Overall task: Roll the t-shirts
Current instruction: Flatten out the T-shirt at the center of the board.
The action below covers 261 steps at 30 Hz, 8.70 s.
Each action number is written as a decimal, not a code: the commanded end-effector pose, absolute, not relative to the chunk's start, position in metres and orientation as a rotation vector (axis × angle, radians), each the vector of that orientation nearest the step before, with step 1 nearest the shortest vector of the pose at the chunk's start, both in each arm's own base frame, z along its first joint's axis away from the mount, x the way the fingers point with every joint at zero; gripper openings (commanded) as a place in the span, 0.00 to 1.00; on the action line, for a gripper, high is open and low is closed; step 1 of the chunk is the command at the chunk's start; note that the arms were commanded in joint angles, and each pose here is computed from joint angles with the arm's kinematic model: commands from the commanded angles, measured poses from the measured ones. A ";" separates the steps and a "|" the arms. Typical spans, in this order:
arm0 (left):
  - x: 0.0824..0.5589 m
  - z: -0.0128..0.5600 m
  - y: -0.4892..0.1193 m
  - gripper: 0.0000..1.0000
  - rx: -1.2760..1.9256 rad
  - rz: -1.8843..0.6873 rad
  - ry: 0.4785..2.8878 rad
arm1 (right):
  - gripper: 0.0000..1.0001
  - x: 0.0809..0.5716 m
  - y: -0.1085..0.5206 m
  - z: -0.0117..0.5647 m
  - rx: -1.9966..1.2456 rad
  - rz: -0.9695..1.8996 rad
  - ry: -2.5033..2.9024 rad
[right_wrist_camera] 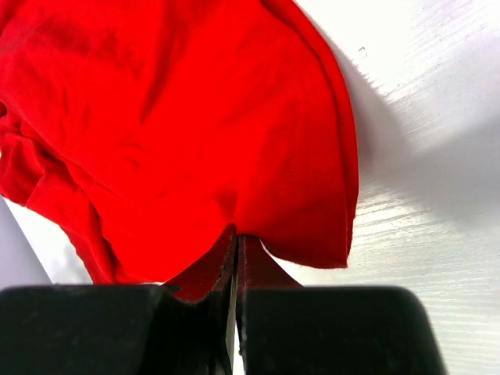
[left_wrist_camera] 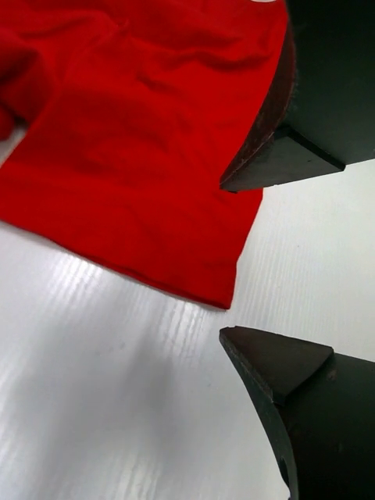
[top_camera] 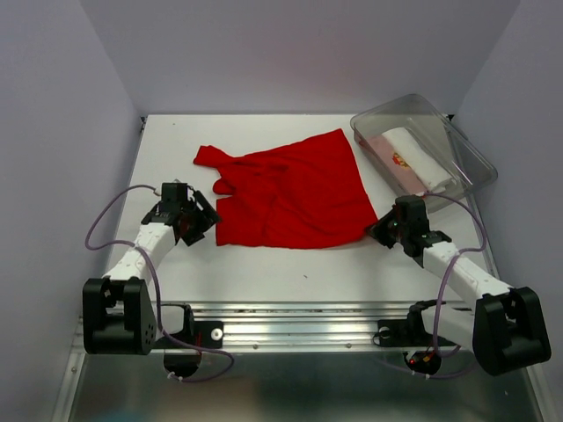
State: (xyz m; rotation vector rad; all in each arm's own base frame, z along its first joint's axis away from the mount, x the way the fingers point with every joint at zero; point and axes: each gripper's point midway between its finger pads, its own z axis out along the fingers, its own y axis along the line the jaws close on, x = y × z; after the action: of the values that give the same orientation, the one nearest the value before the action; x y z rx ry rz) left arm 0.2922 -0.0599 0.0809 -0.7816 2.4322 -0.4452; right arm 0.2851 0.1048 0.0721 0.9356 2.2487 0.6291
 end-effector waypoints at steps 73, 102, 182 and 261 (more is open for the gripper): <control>0.275 0.046 -0.035 0.94 -0.893 0.124 2.488 | 0.01 0.297 0.104 0.090 0.883 0.631 2.216; 0.280 0.058 -0.047 0.98 -0.963 0.008 2.370 | 0.01 0.297 0.105 0.087 0.888 0.631 2.221; 0.249 0.731 0.027 0.00 -0.427 -0.472 0.846 | 0.01 0.269 0.204 0.578 -0.333 1.292 1.369; 0.527 0.360 0.036 0.00 -0.758 -0.291 1.609 | 0.01 0.409 0.111 0.168 0.377 0.357 2.336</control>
State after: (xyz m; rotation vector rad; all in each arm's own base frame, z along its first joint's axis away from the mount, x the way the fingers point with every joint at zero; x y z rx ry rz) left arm 0.5401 0.0097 0.2949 -0.7214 1.8411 -0.3123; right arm 0.3973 0.1146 0.1627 0.4141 2.3621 0.3855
